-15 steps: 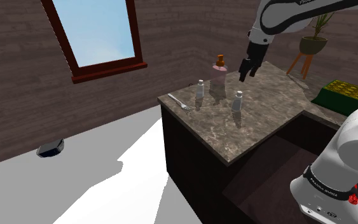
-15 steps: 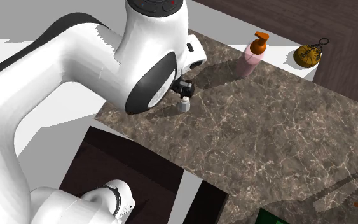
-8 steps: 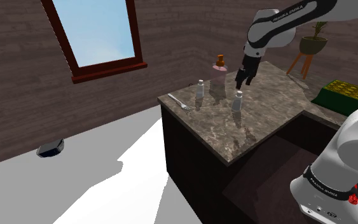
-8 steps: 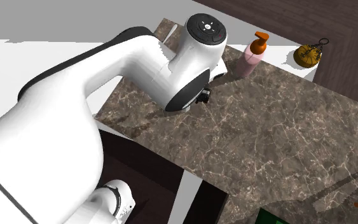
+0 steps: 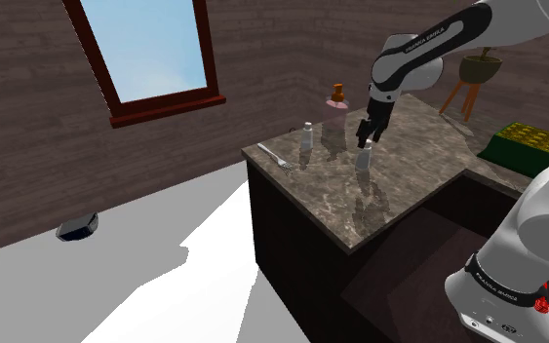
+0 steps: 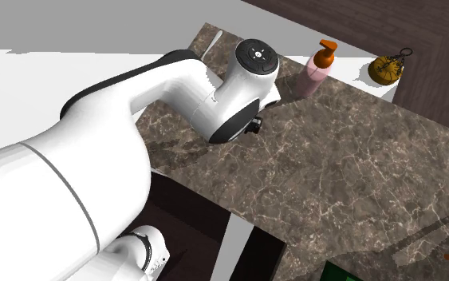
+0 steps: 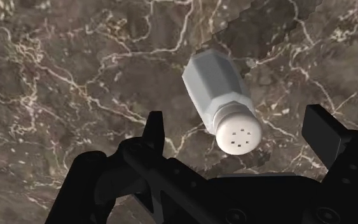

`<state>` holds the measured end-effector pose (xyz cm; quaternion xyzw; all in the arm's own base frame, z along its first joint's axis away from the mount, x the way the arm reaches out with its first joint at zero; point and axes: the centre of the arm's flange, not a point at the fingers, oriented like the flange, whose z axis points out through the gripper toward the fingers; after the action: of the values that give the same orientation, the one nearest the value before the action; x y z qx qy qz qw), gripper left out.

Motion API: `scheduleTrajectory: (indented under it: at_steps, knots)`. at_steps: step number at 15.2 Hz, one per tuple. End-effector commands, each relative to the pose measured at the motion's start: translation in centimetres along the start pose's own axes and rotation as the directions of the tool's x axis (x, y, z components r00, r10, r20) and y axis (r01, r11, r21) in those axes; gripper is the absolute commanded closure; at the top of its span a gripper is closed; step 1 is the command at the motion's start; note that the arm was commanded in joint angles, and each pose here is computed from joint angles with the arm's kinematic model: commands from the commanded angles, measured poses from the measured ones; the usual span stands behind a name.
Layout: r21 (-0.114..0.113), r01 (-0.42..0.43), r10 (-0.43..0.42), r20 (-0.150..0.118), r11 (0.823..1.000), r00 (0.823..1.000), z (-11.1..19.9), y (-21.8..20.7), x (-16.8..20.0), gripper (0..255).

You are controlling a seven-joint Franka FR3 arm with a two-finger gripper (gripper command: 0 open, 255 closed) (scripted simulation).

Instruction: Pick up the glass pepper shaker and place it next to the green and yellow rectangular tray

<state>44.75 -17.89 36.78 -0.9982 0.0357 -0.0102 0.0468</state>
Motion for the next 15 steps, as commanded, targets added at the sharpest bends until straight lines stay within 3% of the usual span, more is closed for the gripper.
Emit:
scheduleTrajectory:
  at_steps: [1,7,8,15]
  knots:
    - [0.0,0.0,0.0,0.0,1.0,1.0,0.29,0.02,0.03,0]
    - [0.0,0.0,0.0,0.0,1.0,1.0,0.29,0.02,0.03,0]
    - [0.0,0.0,0.0,0.0,1.0,1.0,0.29,0.02,0.03,255]
    - [0.0,0.0,0.0,0.0,1.0,1.0,0.3,0.01,-0.02,255]
